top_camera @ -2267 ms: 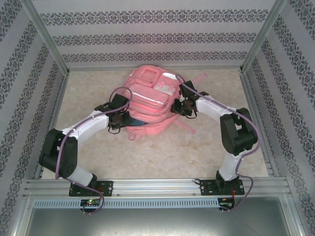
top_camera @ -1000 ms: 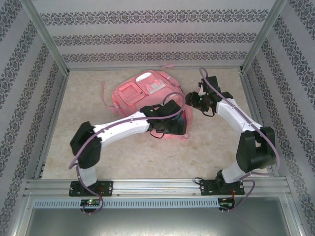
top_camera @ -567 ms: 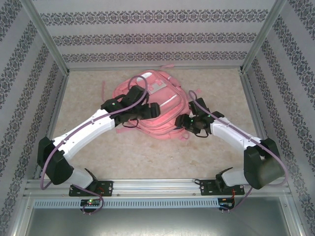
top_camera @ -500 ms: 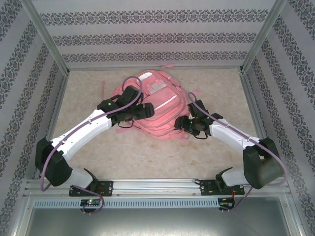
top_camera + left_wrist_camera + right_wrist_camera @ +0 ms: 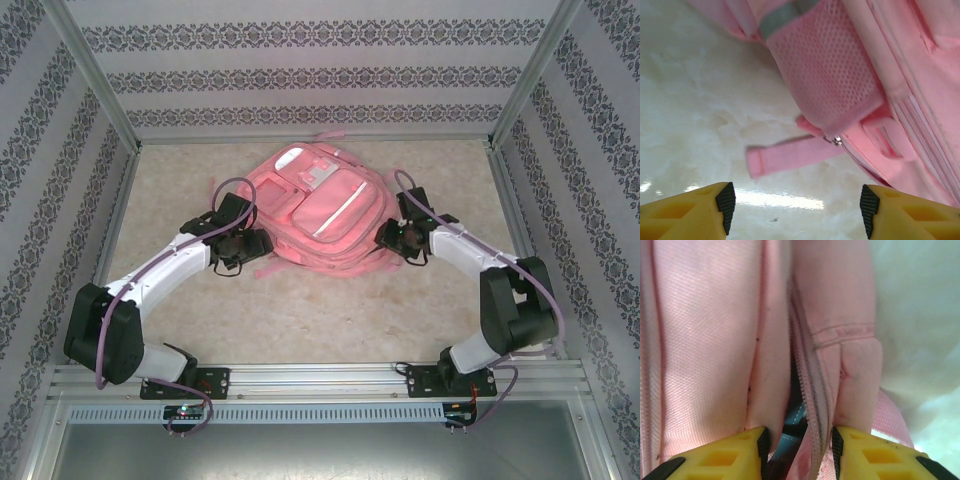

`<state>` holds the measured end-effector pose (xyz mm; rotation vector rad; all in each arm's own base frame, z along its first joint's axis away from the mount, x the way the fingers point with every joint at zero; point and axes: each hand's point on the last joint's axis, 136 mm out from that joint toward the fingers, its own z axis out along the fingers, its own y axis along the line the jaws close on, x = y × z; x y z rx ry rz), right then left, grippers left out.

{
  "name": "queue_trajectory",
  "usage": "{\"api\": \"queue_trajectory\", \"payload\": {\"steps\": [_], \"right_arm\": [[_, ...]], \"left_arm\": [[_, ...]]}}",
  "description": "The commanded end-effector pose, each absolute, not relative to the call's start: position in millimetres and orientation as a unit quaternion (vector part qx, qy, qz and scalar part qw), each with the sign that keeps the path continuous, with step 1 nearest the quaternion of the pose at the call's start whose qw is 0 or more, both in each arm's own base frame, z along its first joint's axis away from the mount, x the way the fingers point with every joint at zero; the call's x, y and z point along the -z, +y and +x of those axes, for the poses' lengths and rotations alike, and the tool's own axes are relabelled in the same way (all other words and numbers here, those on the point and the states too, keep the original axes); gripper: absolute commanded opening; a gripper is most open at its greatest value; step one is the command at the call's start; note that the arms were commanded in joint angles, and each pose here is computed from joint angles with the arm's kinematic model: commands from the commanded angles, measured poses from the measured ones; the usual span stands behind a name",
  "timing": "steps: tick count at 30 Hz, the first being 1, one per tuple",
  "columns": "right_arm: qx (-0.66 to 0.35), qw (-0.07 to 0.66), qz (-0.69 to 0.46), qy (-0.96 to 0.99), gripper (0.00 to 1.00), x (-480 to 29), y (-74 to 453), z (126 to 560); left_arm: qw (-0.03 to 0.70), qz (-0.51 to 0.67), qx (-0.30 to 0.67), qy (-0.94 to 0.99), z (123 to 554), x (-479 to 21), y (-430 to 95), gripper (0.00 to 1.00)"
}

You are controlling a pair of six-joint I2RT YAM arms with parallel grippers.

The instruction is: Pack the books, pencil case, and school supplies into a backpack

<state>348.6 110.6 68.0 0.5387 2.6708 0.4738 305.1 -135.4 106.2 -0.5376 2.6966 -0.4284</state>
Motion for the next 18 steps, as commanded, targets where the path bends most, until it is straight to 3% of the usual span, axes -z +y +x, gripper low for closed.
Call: {"api": "queue_trajectory", "payload": {"steps": [1,9,18], "right_arm": [[-0.109,0.199,0.181,0.957,0.40,-65.0,77.5,367.3],[-0.133,0.222,0.188,0.948,0.46,-89.5,60.3,406.9],[-0.167,0.329,0.100,0.924,0.48,-154.8,111.1,378.6]], "left_arm": [[0.188,-0.206,0.192,0.941,319.2,-107.7,-147.4,0.67],[0.166,-0.241,0.228,0.929,340.7,-83.0,-164.6,0.66],[0.169,-0.261,0.237,0.921,365.3,-63.2,-173.8,0.62]]}}
